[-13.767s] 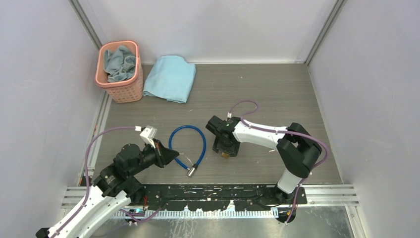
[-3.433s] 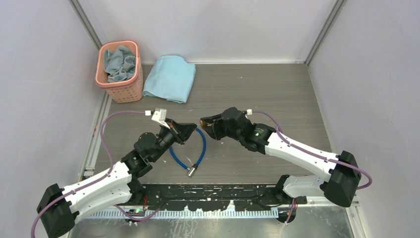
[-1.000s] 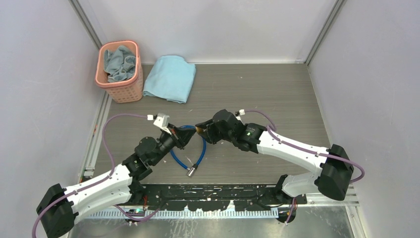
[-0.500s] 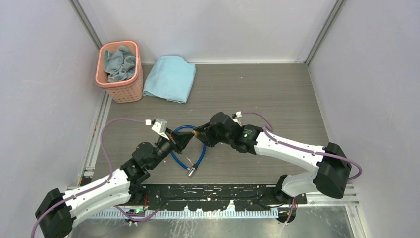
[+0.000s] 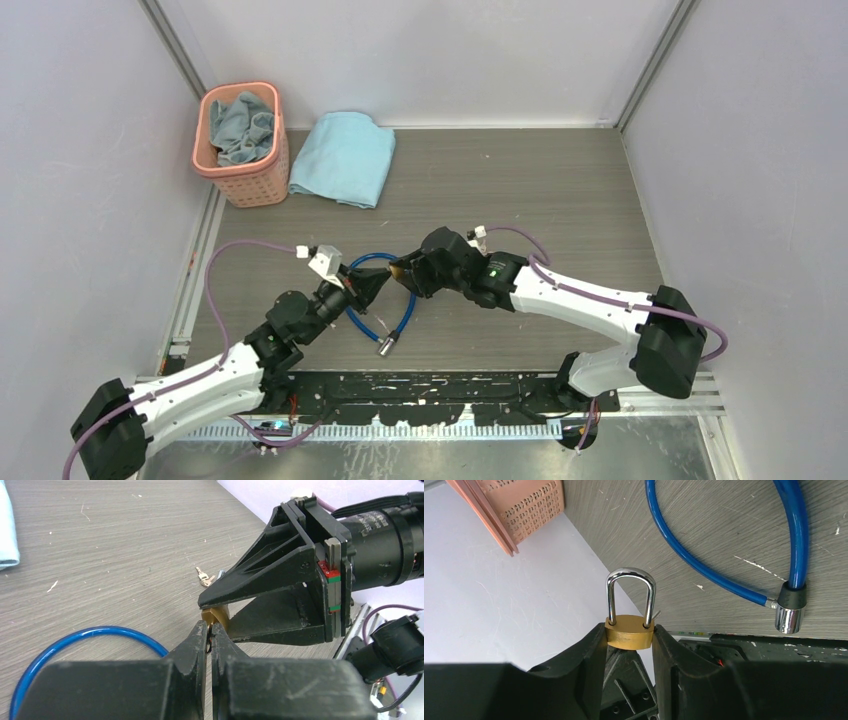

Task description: Unlock with the key

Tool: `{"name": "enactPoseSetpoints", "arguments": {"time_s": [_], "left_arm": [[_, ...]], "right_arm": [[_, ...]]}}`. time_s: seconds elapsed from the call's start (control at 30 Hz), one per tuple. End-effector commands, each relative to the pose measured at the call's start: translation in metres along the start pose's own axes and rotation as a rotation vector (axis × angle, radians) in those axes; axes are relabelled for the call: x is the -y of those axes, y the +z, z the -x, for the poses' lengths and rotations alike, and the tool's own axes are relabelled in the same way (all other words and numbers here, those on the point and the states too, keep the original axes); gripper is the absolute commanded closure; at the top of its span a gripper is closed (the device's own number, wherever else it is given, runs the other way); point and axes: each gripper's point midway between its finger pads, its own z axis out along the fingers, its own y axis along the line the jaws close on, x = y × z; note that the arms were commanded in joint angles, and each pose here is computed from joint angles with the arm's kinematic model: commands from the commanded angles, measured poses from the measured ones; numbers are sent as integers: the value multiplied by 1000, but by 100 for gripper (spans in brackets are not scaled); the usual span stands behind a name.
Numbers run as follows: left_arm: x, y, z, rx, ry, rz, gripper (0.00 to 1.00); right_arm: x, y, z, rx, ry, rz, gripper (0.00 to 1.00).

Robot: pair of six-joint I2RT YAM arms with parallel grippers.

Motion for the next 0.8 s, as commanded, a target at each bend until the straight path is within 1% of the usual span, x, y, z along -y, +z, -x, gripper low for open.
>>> {"name": "enactPoseSetpoints", "arguments": {"time_s": [0.0,0.57,0.77], "left_arm": [[17,2,27,111,74,-80,100],[33,2,26,104,304,-155,100],[36,3,26,104,354,-175,100]], "right_arm": [[-15,-8,-12,-32,-10,29,99],[-7,-17,-6,-1,-63,-32,99],[-4,-20,-7,-13,-79,-40,99]]}}
